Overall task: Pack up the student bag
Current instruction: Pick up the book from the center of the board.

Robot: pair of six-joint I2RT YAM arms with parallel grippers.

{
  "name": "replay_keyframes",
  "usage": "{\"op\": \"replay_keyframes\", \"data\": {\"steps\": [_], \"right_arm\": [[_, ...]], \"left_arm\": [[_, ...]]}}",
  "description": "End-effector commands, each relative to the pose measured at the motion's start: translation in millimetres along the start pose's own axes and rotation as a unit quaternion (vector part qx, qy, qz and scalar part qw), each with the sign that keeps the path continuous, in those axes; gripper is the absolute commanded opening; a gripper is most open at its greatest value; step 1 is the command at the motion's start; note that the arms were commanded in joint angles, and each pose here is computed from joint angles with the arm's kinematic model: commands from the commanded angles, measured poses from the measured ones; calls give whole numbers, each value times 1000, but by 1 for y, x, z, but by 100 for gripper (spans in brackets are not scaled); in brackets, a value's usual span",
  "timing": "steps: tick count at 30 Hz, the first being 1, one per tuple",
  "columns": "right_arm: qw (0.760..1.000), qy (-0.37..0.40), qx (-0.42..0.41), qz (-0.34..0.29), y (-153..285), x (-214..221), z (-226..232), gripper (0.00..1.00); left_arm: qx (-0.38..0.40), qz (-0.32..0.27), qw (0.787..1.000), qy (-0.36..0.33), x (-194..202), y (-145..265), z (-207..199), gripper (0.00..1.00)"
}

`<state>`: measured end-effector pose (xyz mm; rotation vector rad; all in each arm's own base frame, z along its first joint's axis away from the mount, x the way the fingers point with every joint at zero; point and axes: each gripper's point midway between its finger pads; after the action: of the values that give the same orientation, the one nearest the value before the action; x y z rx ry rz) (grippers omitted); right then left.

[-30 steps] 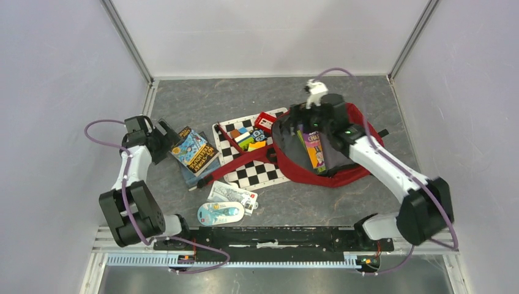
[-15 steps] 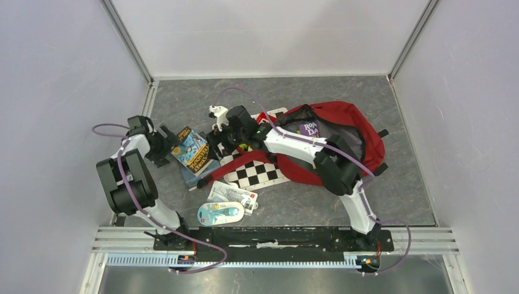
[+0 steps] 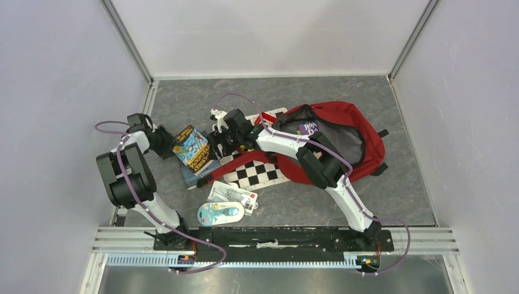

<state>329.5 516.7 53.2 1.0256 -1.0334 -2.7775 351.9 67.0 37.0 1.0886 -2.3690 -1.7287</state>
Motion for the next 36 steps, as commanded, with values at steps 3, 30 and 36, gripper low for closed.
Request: {"op": "replay_keyframes", "data": {"steps": [3, 30, 36], "right_arm": [[999, -32, -33, -15, -15, -9, 9, 79], [987, -34, 21, -159, 103, -68, 15, 0], [969, -33, 28, -243, 194, -85, 10, 0]], "left_arm": [[23, 4, 999, -27, -1, -7, -14, 49], [21, -115, 988, -104, -23, 53, -52, 100], [194, -202, 940, -197, -17, 104, -147, 100]]}}
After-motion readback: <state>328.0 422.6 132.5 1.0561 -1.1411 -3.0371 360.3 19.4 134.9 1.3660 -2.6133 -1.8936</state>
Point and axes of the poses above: each gripper's point midway between its finger pads, its own y axis back along the fingers, its own z axis along the line the jaws close on, x = y × z, and after that the axes turned 13 degrees about -y, right-handed
